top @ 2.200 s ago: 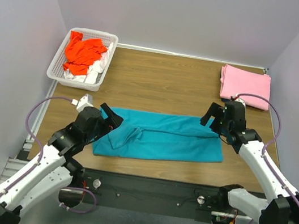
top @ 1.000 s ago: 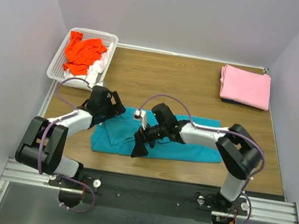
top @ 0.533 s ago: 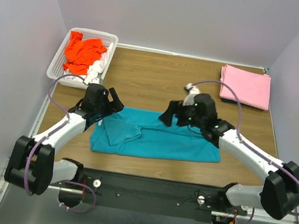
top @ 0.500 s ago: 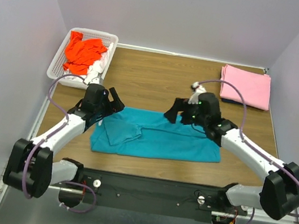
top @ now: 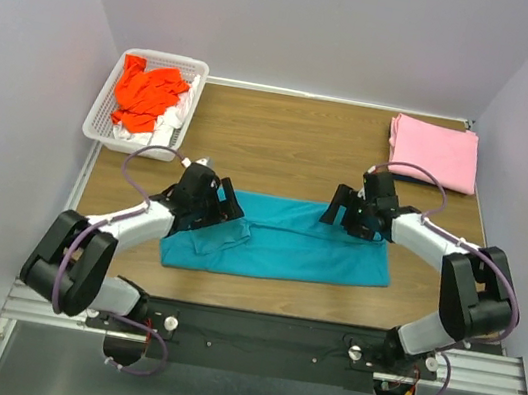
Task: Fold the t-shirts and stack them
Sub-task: Fold the tshirt
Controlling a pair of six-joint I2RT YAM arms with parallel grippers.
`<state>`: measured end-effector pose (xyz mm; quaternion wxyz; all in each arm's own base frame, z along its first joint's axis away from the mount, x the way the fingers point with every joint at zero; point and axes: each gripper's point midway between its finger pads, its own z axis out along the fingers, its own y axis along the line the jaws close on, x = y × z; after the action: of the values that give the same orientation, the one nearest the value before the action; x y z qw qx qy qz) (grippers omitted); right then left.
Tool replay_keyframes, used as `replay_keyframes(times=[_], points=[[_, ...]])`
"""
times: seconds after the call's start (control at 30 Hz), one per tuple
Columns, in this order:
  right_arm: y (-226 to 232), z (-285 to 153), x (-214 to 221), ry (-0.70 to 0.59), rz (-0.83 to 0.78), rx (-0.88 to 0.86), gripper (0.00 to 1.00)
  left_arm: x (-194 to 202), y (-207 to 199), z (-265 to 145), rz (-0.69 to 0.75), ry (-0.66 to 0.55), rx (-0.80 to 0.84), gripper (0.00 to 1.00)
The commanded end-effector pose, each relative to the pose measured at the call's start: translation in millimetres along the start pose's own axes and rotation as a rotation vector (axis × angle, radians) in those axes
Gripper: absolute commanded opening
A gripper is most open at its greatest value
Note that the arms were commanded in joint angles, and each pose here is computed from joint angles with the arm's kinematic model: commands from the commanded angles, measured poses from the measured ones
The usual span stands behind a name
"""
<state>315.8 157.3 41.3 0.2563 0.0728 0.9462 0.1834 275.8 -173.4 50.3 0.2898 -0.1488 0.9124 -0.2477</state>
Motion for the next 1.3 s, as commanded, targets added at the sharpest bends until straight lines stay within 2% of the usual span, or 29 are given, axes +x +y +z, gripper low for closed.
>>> replay_keyframes(times=[0.0,0.2,0.27,0.3,0.33,0.37,0.4,0.5,0.53,0.63,0.87,1.0,1.1,1.13,1.27], points=[[-21,6,24,0.078,0.044,0.052,1.00,-2,-3,18,0.001,0.027,-0.009,0.98],[-26,-2,47,0.126,0.008,0.030,1.00,-29,-16,72,0.066,0.062,-0.055,0.98],[-16,-13,67,0.185,0.019,-0.054,1.00,-44,-31,104,0.087,0.092,-0.054,0.98],[-12,-17,75,0.206,0.015,-0.088,1.00,-36,-24,128,0.093,0.144,-0.079,0.98],[-13,-21,93,0.248,0.003,-0.111,1.00,-67,-57,140,0.119,0.097,-0.017,0.98],[-9,-26,102,0.267,-0.015,-0.136,1.00,-68,-59,149,0.126,0.121,-0.037,0.98],[-1,-33,120,0.304,-0.072,-0.184,1.00,-81,-78,170,0.148,0.113,-0.012,0.98],[21,-48,153,0.390,-0.192,-0.290,1.00,-84,-90,189,0.175,0.146,-0.021,0.98],[41,-58,178,0.448,-0.282,-0.351,1.00,-92,-101,200,0.185,0.136,-0.005,0.98],[66,-70,209,0.508,-0.403,-0.390,1.00,-96,-111,211,0.196,0.145,0.001,0.98],[102,-86,166,0.338,-0.489,-0.438,1.00,-101,-135,207,0.252,0.127,0.081,0.98],[118,-86,119,0.157,-0.464,-0.358,1.00,-124,-163,189,0.293,0.066,0.143,0.98],[119,-80,78,0.008,-0.419,-0.240,1.00,-171,-201,148,0.332,-0.069,0.178,0.98],[115,-76,55,-0.055,-0.377,-0.179,1.00,-197,-227,119,0.347,-0.144,0.216,0.98],[108,-64,10,-0.087,-0.267,-0.142,1.00,-242,-248,46,0.348,-0.310,0.200,0.98]])
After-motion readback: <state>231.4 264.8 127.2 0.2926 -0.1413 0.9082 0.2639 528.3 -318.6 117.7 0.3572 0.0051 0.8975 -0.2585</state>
